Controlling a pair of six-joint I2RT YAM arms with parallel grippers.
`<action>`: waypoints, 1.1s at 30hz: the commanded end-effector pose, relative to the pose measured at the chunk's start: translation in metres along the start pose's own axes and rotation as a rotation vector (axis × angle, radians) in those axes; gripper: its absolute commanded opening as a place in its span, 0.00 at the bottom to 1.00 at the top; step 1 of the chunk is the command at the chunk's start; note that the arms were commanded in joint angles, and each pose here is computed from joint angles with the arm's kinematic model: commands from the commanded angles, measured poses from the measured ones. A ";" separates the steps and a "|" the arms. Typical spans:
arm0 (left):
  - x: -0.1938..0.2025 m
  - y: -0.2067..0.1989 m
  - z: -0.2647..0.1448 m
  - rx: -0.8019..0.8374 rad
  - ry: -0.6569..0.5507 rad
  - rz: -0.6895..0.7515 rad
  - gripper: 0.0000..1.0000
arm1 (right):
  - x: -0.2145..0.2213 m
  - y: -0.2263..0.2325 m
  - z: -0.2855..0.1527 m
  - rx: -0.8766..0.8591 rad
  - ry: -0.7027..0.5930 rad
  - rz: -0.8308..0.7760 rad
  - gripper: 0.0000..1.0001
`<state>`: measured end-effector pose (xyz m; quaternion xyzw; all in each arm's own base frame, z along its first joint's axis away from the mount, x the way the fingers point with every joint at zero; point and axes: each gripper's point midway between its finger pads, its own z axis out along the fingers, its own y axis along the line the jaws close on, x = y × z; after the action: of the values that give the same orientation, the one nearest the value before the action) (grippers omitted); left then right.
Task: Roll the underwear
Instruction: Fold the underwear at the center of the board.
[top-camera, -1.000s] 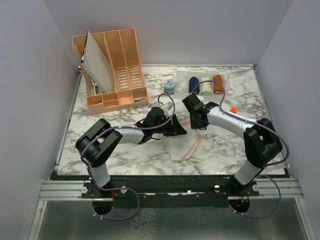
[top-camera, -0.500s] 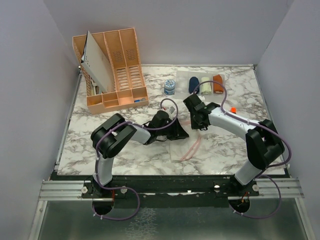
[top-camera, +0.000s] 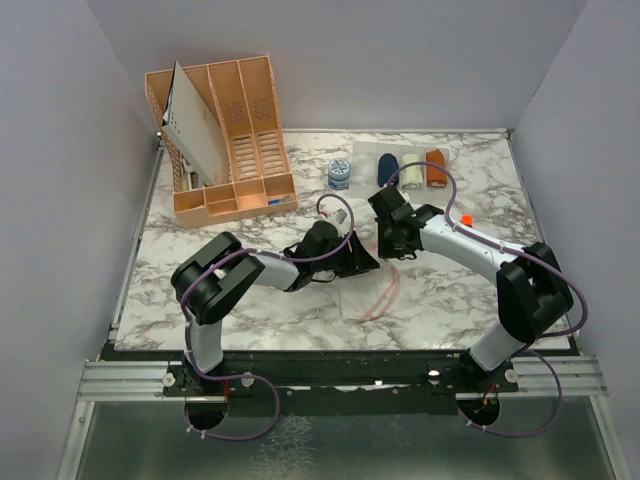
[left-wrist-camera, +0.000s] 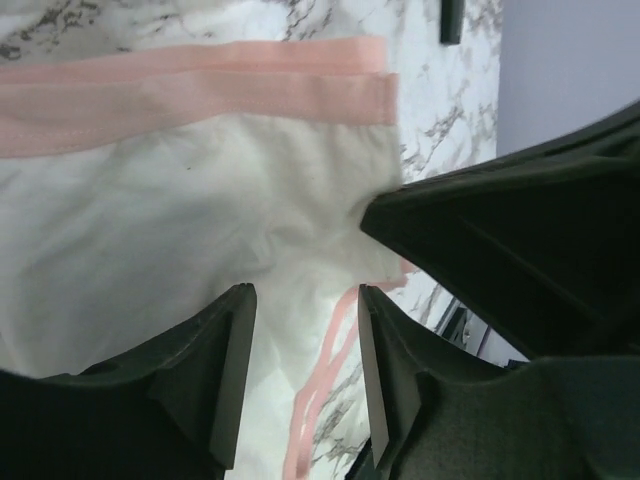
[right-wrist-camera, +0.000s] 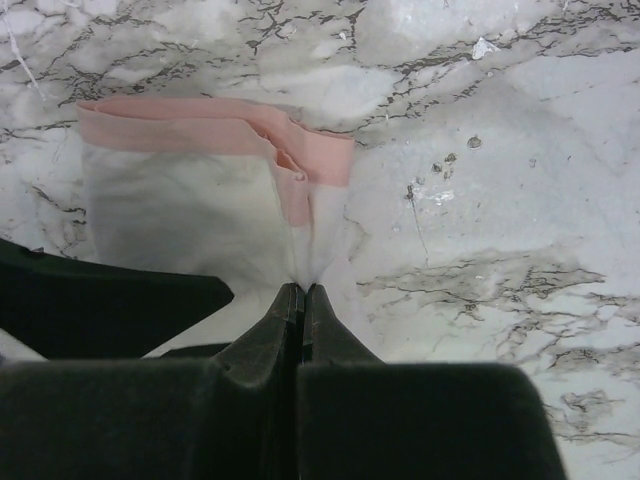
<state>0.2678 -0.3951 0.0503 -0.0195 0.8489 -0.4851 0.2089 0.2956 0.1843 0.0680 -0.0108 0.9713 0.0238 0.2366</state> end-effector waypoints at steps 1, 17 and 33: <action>-0.021 -0.022 -0.019 0.019 -0.108 0.026 0.52 | -0.019 0.012 -0.013 -0.046 -0.052 0.042 0.00; -0.050 0.046 -0.081 -0.240 -0.279 -0.029 0.53 | -0.026 0.044 -0.006 -0.040 -0.028 0.007 0.00; -0.056 0.084 -0.101 -0.327 -0.284 -0.057 0.46 | -0.017 0.107 0.016 0.022 0.002 -0.071 0.00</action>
<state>0.2936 -0.2618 0.0415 -0.1496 0.8782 -0.3430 0.2979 0.3175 0.2847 0.0702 -0.0438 0.9698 0.0276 0.2385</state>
